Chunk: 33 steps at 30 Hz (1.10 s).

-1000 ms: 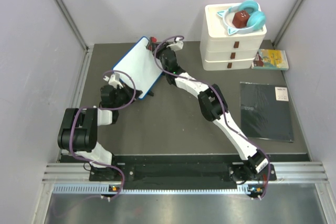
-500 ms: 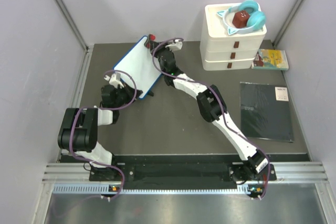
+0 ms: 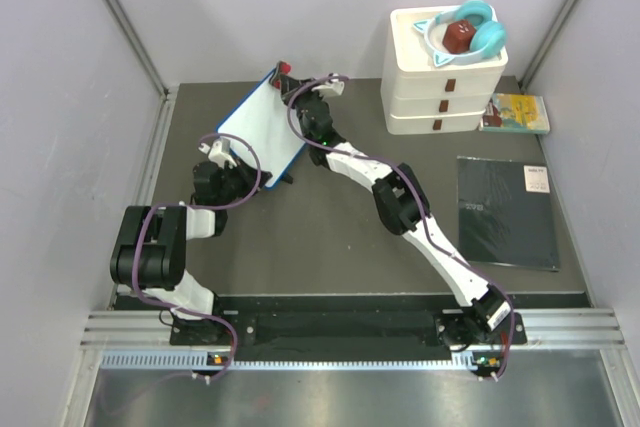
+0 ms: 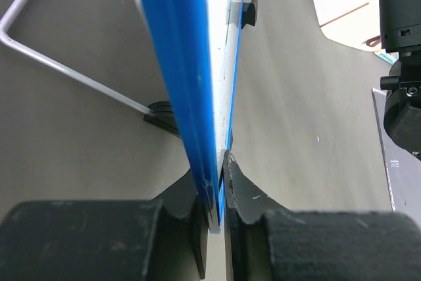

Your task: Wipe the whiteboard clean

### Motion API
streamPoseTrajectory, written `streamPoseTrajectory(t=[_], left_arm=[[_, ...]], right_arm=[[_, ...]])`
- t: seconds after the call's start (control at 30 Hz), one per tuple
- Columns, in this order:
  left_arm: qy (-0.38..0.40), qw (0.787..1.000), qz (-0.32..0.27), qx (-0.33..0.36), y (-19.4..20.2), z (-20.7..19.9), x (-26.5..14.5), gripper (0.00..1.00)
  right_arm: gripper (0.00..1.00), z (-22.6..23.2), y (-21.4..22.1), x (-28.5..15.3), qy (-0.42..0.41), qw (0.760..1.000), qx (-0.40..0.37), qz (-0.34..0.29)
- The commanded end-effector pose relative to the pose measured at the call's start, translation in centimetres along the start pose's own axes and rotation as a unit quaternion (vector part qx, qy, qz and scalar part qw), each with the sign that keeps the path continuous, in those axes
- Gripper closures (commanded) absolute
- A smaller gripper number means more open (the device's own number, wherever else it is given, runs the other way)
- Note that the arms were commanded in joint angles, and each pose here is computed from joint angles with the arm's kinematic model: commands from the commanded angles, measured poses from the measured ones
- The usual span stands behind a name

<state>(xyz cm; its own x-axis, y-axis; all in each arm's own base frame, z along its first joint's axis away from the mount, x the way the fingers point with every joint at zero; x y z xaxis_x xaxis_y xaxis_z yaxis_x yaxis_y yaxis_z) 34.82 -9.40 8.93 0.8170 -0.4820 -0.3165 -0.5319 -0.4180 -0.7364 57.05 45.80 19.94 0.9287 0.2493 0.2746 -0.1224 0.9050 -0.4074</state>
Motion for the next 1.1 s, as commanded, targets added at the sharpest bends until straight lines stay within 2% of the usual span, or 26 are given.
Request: streamPoseTrajectory(t=[0.0, 0.33, 0.6, 0.63, 0.67, 1.07], left_arm=[[-0.027, 0.980, 0.190, -0.054, 9.3, 1.0, -2.6, 1.00], [-0.028, 0.979, 0.197, -0.053, 9.5, 1.0, -2.5, 1.00], [-0.027, 0.979, 0.195, -0.051, 9.4, 0.9, -2.5, 1.00], [-0.028, 0.979, 0.196, -0.052, 9.5, 0.9, -2.5, 1.00], [-0.028, 0.979, 0.195, -0.052, 9.4, 0.9, -2.6, 1.00], [-0.084, 0.973, 0.192, -0.091, 9.7, 1.7, -2.9, 1.00]], right_arm=[[1.00, 1.6, 0.2, -0.2, -0.024, 1.000, -0.003, -0.016], [1.00, -2.3, 1.1, -0.2, 0.006, 1.000, -0.022, -0.004], [1.00, -3.7, 2.4, -1.6, 0.003, 0.999, -0.038, 0.039], [1.00, -2.8, 2.1, -1.7, -0.003, 0.999, -0.033, 0.040], [1.00, -4.0, 2.5, -2.4, 0.007, 0.998, -0.038, 0.049], [1.00, -1.5, 1.2, -2.0, -0.030, 0.996, -0.062, 0.051]])
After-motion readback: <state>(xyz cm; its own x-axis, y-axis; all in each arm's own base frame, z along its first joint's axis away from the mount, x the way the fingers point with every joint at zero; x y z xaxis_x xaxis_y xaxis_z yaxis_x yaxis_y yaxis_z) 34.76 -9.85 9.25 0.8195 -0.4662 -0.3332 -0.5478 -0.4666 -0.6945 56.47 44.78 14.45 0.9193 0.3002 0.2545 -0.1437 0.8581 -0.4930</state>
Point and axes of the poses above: each gripper's point midway between its finger pads, its own x axis out along the fingers, its own z axis along the line the jaws close on, y = z × x, the point moved 4 cm from there along -x, back along the fingers, and after that the axes turned 5 degrees about x, right-handed, at the moved point
